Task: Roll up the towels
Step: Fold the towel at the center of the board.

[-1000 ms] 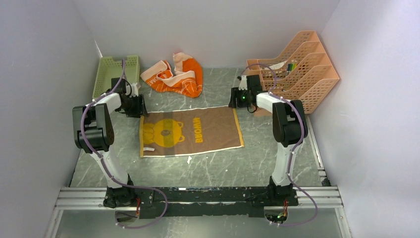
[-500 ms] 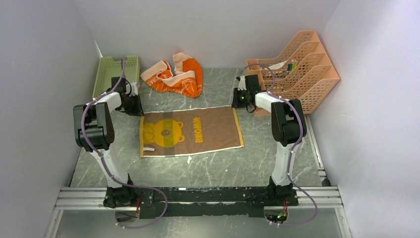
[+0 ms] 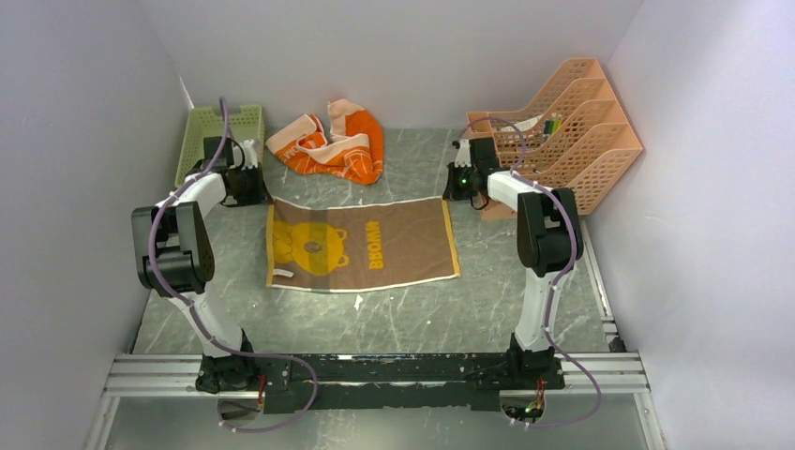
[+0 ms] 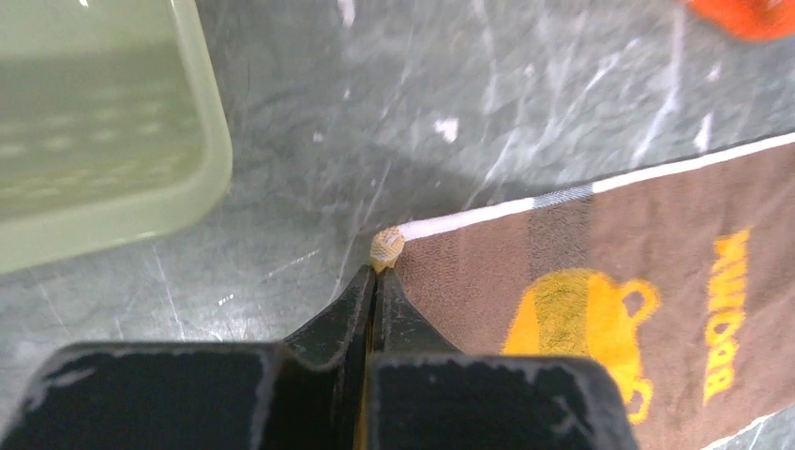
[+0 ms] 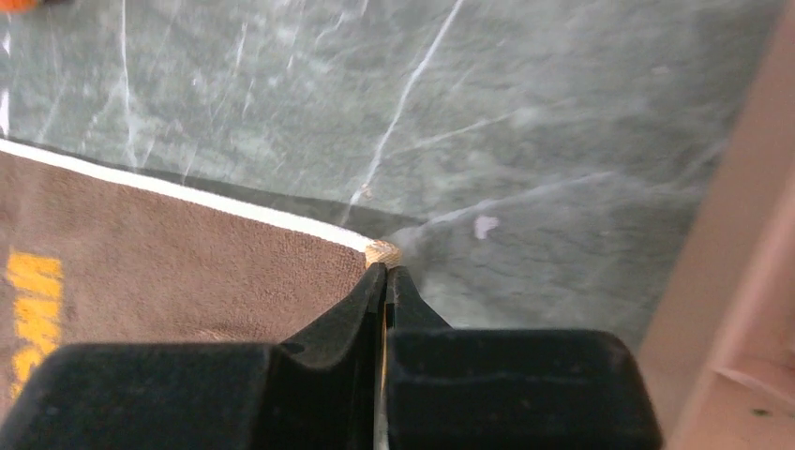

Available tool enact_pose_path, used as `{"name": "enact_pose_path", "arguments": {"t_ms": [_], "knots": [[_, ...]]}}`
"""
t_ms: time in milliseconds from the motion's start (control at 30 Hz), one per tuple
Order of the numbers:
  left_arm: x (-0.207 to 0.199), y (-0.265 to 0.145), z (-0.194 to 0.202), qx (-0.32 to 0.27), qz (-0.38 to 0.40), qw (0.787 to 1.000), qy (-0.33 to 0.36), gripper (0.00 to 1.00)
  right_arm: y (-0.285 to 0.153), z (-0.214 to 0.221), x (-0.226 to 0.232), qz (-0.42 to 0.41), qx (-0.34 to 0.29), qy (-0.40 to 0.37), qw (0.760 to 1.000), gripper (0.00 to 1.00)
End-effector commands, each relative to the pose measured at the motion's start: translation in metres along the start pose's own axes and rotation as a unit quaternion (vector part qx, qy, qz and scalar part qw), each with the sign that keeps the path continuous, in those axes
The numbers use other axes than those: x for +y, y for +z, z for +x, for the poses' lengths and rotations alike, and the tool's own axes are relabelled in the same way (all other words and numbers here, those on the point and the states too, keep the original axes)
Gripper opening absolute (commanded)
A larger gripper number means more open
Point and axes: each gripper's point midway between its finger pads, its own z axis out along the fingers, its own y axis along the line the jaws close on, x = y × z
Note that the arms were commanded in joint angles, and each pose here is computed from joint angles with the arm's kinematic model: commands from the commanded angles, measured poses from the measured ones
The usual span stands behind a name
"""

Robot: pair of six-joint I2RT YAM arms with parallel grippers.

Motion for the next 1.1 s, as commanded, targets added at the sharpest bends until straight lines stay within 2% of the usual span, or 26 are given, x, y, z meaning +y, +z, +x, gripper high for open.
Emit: {"name": "enact_pose_path", "arguments": {"t_ms": [0, 100, 300, 567, 667, 833, 1067], "knots": [[-0.02, -0.021, -0.053, -0.093, 0.03, 0.995, 0.03, 0.07, -0.033, -0.06, -0.014, 0.029, -0.077, 0.005, 0.997, 0.0], [-0.022, -0.016, -0.068, -0.12, 0.039, 0.991, 0.042, 0.07, -0.037, -0.072, -0.023, 0.047, -0.088, -0.001, 0.995, 0.0], [-0.011, 0.004, -0.073, -0.092, 0.026, 0.994, 0.045, 0.07, -0.04, -0.077, -0.03, 0.067, -0.09, -0.008, 0.994, 0.0], [-0.014, 0.008, -0.099, -0.124, 0.03, 0.989, 0.072, 0.07, -0.042, -0.078, -0.043, 0.094, -0.092, -0.005, 0.991, 0.0], [-0.016, 0.012, -0.083, -0.108, 0.024, 0.992, 0.052, 0.07, -0.052, -0.071, -0.04, 0.096, -0.091, 0.0, 0.991, 0.0], [-0.014, 0.015, -0.028, -0.045, 0.002, 0.999, 0.009, 0.07, -0.076, -0.048, -0.031, 0.099, -0.088, 0.029, 0.991, 0.0], [-0.013, -0.022, 0.001, -0.042, -0.042, 0.998, -0.024, 0.07, -0.11, -0.014, -0.021, 0.114, -0.092, 0.074, 0.986, 0.0]]}}
